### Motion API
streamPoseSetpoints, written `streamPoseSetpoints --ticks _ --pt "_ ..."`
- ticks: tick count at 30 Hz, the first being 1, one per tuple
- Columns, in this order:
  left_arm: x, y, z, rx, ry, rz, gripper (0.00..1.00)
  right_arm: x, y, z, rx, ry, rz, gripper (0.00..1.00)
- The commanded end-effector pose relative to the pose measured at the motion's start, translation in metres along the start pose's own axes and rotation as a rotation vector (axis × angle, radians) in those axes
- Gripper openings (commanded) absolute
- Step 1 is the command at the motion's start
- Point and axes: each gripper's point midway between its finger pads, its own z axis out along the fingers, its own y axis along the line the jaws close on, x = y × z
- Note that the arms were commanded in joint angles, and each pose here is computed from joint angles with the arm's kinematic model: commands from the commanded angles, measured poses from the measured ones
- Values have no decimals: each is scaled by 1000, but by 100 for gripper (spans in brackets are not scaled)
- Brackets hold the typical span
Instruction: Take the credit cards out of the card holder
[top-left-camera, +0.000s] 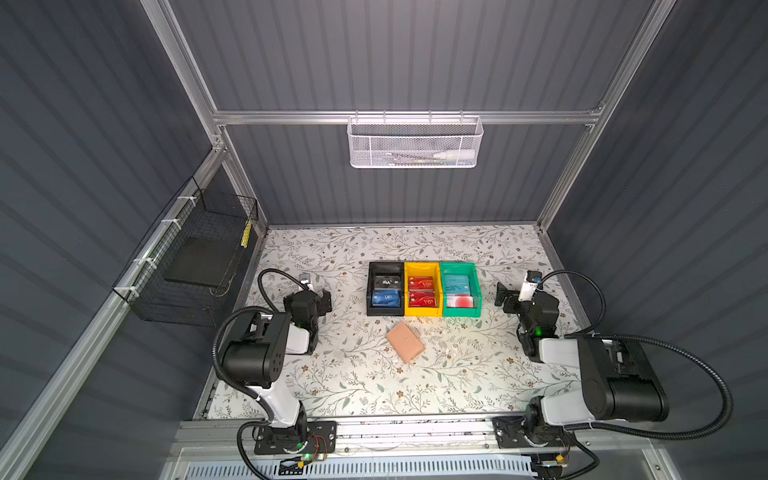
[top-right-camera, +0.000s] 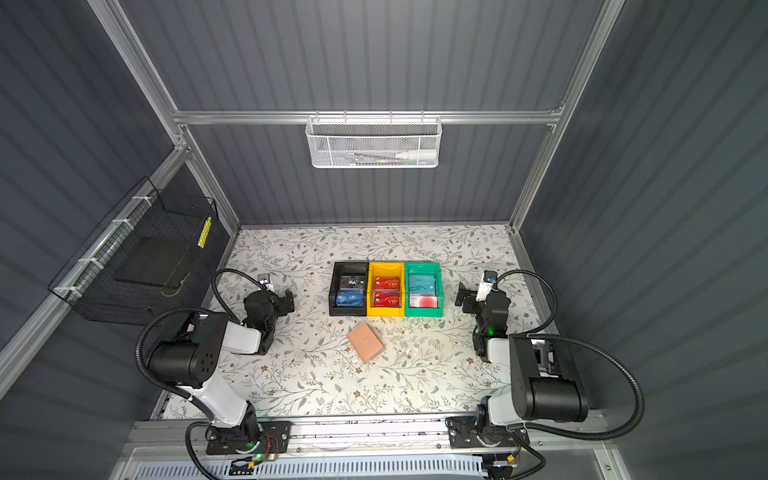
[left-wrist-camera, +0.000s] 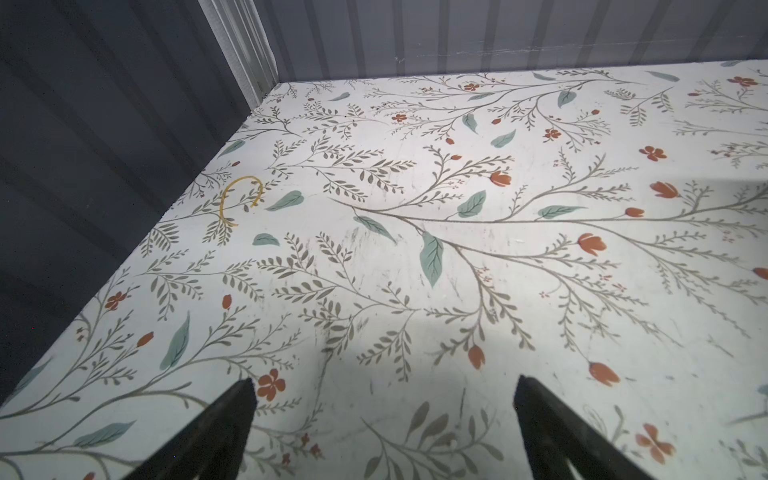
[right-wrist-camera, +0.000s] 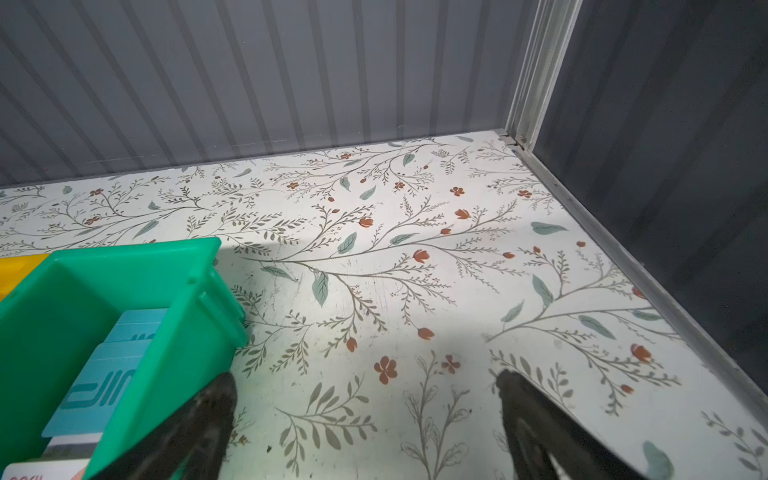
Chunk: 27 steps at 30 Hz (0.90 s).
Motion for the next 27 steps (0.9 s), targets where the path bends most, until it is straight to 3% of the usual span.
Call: streamPoseSetpoints --ticks 1,20,27 --pt "-8 0 3 1 -20 -18 100 -8 2 3 -9 -17 -5 99" --pt "-9 0 3 1 -22 -18 100 -8 1 3 -3 -18 -7 99" --pt "-27 3 0 -11 8 -10 98 -43 1 -8 86 0 -37 99"
